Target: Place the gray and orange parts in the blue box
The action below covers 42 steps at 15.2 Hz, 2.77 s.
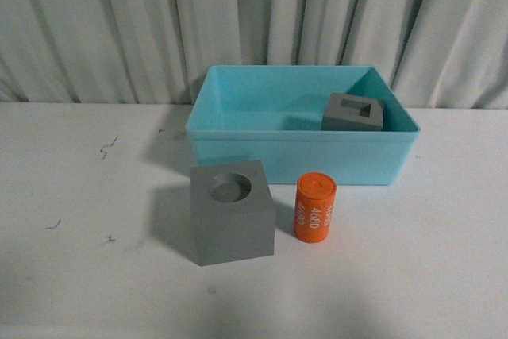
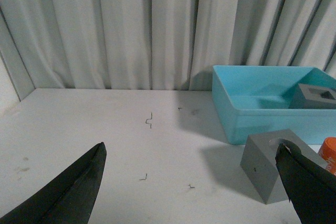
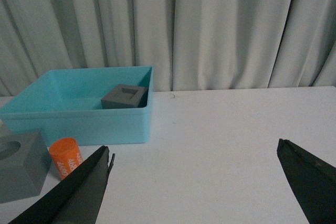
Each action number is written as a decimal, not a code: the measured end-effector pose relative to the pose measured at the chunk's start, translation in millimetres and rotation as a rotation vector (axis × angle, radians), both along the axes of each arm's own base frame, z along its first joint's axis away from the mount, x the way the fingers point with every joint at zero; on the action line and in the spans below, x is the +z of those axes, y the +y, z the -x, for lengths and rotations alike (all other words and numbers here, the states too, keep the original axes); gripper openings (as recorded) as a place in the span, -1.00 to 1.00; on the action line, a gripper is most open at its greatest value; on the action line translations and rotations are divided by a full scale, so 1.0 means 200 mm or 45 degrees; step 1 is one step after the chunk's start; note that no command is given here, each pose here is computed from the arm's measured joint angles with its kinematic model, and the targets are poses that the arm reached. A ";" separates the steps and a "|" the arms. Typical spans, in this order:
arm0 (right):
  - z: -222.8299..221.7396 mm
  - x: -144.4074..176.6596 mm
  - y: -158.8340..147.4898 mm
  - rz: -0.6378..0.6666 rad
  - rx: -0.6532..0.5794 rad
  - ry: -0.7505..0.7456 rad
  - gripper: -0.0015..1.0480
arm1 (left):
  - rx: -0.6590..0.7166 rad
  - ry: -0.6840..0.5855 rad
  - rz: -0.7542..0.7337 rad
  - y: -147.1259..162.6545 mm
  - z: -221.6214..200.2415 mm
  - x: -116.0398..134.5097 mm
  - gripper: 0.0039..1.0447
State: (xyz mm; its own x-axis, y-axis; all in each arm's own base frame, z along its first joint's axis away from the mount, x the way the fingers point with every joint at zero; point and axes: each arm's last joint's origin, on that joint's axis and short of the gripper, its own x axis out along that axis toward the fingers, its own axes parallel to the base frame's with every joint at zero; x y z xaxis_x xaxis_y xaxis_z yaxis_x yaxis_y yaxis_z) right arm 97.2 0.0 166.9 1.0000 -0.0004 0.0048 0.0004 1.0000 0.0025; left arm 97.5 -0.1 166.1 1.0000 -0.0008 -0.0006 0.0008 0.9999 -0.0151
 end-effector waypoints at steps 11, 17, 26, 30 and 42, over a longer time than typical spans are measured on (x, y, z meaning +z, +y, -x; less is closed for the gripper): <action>0.00 0.00 0.00 0.000 0.000 0.000 0.87 | 0.000 0.000 0.000 0.00 0.00 0.00 0.88; 0.00 0.00 0.00 0.000 0.000 0.000 0.87 | 0.000 0.000 0.000 0.00 0.00 0.00 0.88; 0.00 0.00 0.00 0.000 0.000 0.000 0.87 | 0.000 0.000 0.000 0.00 0.00 0.00 0.88; 0.00 0.00 0.00 0.000 0.000 0.000 0.87 | 0.000 0.000 0.000 0.00 0.00 0.00 0.88; 0.00 0.00 0.00 0.000 -0.001 0.000 0.87 | 0.169 0.806 0.545 -0.01 -0.17 0.10 0.88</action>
